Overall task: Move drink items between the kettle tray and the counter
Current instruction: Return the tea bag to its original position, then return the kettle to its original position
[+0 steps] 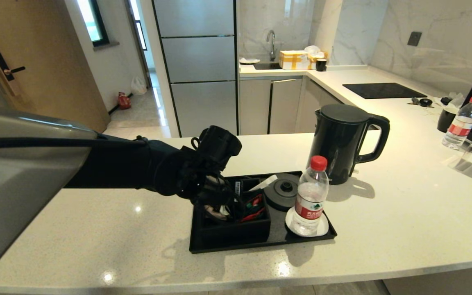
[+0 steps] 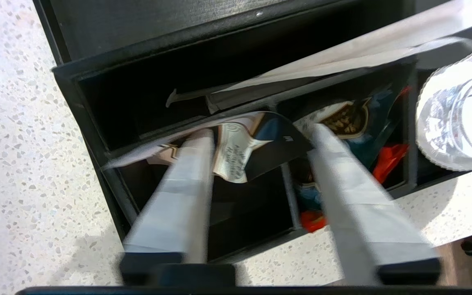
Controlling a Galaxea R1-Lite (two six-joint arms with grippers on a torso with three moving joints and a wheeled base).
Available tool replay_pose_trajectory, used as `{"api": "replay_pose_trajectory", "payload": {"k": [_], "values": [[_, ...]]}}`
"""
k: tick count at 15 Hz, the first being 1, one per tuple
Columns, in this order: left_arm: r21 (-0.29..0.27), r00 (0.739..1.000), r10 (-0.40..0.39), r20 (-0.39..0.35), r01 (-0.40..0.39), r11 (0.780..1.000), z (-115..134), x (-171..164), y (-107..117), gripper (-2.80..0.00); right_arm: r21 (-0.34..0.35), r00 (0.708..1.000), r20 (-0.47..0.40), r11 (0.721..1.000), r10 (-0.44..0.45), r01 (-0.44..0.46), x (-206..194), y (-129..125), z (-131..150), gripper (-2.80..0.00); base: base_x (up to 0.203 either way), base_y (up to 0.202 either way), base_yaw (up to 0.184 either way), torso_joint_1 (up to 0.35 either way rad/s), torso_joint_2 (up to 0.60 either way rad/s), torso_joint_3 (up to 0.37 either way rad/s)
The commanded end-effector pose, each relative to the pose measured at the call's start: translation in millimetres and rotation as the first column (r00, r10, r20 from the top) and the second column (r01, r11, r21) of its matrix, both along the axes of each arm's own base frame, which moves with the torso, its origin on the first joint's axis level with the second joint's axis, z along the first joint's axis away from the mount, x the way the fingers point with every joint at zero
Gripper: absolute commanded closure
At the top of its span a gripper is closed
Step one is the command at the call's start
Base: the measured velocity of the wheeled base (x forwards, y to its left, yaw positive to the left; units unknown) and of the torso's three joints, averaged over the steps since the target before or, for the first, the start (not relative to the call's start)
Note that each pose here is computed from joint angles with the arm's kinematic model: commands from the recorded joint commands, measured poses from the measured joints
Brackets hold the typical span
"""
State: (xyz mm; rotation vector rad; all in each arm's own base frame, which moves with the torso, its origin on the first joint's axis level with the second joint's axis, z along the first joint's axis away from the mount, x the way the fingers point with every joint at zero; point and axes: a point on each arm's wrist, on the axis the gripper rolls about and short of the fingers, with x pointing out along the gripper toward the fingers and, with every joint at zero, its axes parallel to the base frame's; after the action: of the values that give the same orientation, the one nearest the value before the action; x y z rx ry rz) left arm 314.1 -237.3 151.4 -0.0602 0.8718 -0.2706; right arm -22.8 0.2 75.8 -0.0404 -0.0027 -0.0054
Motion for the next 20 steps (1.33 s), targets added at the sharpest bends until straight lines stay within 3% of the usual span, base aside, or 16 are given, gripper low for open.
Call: {"api": "replay_pose_trajectory", "payload": {"k": [1,16,20], "values": [[-0.005,1.000,0.003,0.005,-0.003,1.000,2.5,-0.3,0.3,-2.80,-0.001,1.000,-0.001,1.000,0.001,-0.001,0.1,0.0,-0.4,0.00,0.000,0.000,0.000,0.000,0.00,0.000],[-0.044,0.999,-0.016,0.037,0.018,0.999,29.3,-28.2,11.0,-2.80,-0.001,1.000,-0.001,1.000,0.001,-0.001,0.1,0.0,-0.4,0.00,0.000,0.000,0.000,0.000,0.00,0.000],[-0.113,0.991,-0.008,0.135,0.024,0.993,76.7,-57.7,35.7,-2.80,-0.001,1.000,-0.001,1.000,0.001,-0.001,0.1,0.0,-0.4,0.00,0.000,0.000,0.000,0.000,0.00,0.000]]}}
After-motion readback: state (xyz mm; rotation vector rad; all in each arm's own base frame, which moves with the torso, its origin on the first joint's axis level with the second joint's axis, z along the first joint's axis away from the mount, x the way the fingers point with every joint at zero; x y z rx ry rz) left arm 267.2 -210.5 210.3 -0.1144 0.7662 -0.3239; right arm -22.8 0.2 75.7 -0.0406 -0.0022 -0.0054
